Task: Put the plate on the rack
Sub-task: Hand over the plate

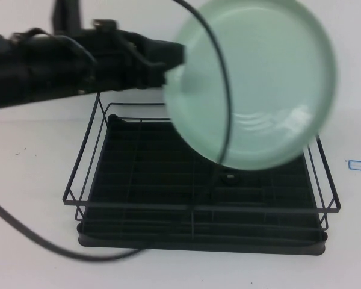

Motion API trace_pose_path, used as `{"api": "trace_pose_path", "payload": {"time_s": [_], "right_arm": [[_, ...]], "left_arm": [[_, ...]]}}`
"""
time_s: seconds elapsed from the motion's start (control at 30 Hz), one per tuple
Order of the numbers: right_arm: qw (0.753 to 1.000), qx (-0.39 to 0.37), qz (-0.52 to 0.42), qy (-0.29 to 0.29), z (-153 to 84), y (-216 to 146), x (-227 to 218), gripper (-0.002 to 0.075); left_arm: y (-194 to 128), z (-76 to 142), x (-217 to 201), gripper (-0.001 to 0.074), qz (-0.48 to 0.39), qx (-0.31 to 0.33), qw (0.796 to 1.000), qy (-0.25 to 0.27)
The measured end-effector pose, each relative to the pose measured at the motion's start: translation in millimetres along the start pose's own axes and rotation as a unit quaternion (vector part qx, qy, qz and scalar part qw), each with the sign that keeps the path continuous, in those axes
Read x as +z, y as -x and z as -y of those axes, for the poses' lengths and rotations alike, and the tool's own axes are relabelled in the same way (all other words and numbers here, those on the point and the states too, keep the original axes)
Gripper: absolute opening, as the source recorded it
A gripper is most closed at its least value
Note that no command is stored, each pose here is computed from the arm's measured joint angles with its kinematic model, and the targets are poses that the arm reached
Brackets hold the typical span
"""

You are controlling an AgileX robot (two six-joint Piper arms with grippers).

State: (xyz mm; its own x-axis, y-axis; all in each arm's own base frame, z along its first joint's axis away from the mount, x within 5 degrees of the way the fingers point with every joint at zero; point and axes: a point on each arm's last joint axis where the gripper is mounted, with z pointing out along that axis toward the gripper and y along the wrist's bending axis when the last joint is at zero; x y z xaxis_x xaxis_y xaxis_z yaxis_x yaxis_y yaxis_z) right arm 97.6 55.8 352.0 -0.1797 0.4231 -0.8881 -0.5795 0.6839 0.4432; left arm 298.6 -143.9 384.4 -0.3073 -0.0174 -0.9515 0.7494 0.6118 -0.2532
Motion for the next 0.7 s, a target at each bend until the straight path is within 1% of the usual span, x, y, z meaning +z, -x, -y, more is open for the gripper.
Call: {"api": "trace_pose_path", "payload": {"time_s": [0.03, 0.1, 0.13, 0.2, 0.33, 0.5, 0.57, 0.6, 0.63, 0.7], "right_arm": [[1.000, -0.003, 0.001, 0.005, -0.9, 5.8, 4.5, 0.0363], [1.000, -0.003, -0.002, 0.014, -1.7, 13.7, 12.2, 0.0468], [1.000, -0.001, -0.006, 0.019, -1.5, 16.5, 16.5, 0.0510], [1.000, 0.003, -0.016, 0.026, 0.4, 19.2, 24.5, 0.0552], [0.999, 0.017, -0.044, 0.019, 13.7, 16.3, 41.8, 0.0580], [0.996, 0.031, -0.084, 0.023, 28.2, 5.8, 58.8, 0.0582], [0.994, 0.037, -0.103, 0.030, 34.0, 0.0, 65.7, 0.0552], [0.992, 0.038, -0.113, 0.036, 36.4, -3.1, 69.1, 0.0506], [0.991, 0.037, -0.123, 0.045, 38.3, -5.8, 72.3, 0.0436], [0.988, 0.026, -0.136, 0.066, 40.3, -8.9, 78.0, 0.0240]], "left_arm": [[-0.3, 6.9, 3.7, 0.0001, 0.002, 0.006, 1.000, -0.010], [-0.9, 21.1, 10.8, 0.0001, 0.008, 0.010, 1.000, -0.028], [-0.9, 26.1, 13.2, 0.0001, 0.011, 0.012, 0.999, -0.034], [-0.8, 32.8, 16.6, 0.0001, 0.016, 0.013, 0.999, -0.039], [-0.4, 35.6, 18.0, 0.0001, 0.021, 0.009, 0.999, -0.040], [-0.2, 35.7, 18.0, 0.0001, 0.022, 0.008, 0.999, -0.040], [-0.3, 36.1, 18.0, 0.0001, 0.022, 0.022, 0.999, -0.042], [-0.5, 36.5, 18.0, 0.0001, 0.022, 0.030, 0.998, -0.044], [-0.4, 36.5, 18.0, 0.0001, 0.022, 0.032, 0.998, -0.044], [-0.9, 37.4, 17.9, 0.0003, 0.019, 0.031, 0.998, -0.049]]}}
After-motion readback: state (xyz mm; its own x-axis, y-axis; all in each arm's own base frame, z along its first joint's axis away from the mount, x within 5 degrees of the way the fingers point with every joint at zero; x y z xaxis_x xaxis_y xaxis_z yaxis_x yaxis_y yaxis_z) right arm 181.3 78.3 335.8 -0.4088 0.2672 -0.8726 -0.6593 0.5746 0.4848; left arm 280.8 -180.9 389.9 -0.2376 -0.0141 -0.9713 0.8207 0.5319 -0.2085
